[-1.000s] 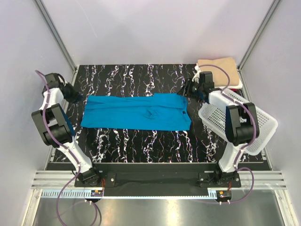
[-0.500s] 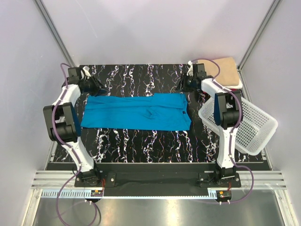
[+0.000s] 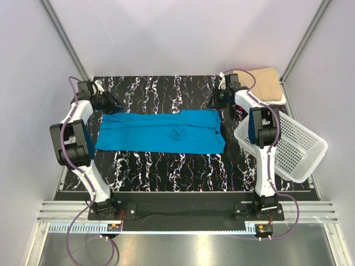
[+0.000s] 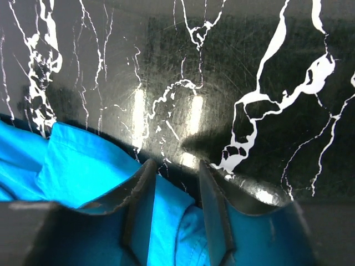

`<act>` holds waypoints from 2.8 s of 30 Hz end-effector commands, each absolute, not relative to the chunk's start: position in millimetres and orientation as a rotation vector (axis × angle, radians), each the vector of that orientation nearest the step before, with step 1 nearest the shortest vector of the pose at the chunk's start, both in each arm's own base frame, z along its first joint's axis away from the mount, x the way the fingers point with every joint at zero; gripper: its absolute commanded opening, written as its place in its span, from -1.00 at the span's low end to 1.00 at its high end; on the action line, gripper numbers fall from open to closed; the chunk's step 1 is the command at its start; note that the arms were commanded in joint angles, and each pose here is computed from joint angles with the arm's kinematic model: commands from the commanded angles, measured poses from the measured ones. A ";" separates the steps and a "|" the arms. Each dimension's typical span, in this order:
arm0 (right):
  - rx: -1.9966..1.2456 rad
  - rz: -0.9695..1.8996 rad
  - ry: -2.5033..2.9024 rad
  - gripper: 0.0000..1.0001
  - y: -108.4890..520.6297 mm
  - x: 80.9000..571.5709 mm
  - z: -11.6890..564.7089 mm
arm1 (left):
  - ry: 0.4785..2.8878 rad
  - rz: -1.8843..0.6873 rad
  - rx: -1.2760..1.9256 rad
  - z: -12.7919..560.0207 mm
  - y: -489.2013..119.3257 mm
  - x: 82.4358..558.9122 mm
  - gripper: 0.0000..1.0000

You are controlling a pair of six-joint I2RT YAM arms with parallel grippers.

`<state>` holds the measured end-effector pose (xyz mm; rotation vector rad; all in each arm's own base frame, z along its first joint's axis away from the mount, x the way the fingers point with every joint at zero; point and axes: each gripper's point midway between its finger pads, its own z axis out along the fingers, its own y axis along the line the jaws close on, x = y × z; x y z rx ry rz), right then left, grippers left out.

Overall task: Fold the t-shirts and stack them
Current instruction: Fold the tshirt

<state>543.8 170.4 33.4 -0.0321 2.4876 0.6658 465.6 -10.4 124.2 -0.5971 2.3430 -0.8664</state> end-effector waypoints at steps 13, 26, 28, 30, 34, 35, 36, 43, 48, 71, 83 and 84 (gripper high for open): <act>-0.132 0.750 2.344 -1.00 192.5 545.2 108.4 | 2.264 -0.858 -0.635 139.7 20.2 466.7 -0.45; -0.105 0.672 2.342 -0.44 183.0 527.9 115.9 | 2.256 -0.911 -0.648 130.5 14.4 464.9 -0.45; -0.083 0.659 2.378 -0.34 182.7 532.1 104.5 | 2.256 -0.894 -0.634 130.6 17.1 464.7 -0.45; -0.063 0.634 2.422 -0.30 178.9 532.5 93.2 | 2.252 -0.878 -0.639 132.7 21.2 464.5 -0.45; -0.042 0.594 2.477 -0.20 173.6 537.7 73.0 | 2.250 -0.879 -0.642 132.8 23.2 465.2 -0.45; -0.037 0.595 2.495 -0.19 173.5 535.7 69.3 | 2.251 -0.882 -0.646 132.1 23.2 466.0 -0.45; -0.032 0.591 2.505 -0.19 173.1 535.8 66.9 | 2.252 -0.886 -0.648 131.1 23.5 465.9 -0.45; -0.014 0.533 2.545 -0.10 165.0 534.6 53.5 | 2.252 -0.880 -0.661 128.6 28.1 465.9 -0.45; -0.009 0.514 2.556 -0.09 162.3 533.2 49.9 | 2.247 -0.874 -0.669 129.4 32.1 466.1 -0.45; 0.040 0.603 2.586 -0.34 172.4 529.1 42.4 | 2.245 -0.879 -0.680 128.8 34.6 463.5 -0.46; -0.029 0.589 2.473 -0.82 172.6 540.4 85.5 | 2.249 -0.874 -0.689 126.8 35.0 462.3 -0.47; -0.038 0.598 2.445 -0.72 174.9 540.3 98.0 | 2.250 -0.874 -0.690 126.1 35.0 462.3 -0.47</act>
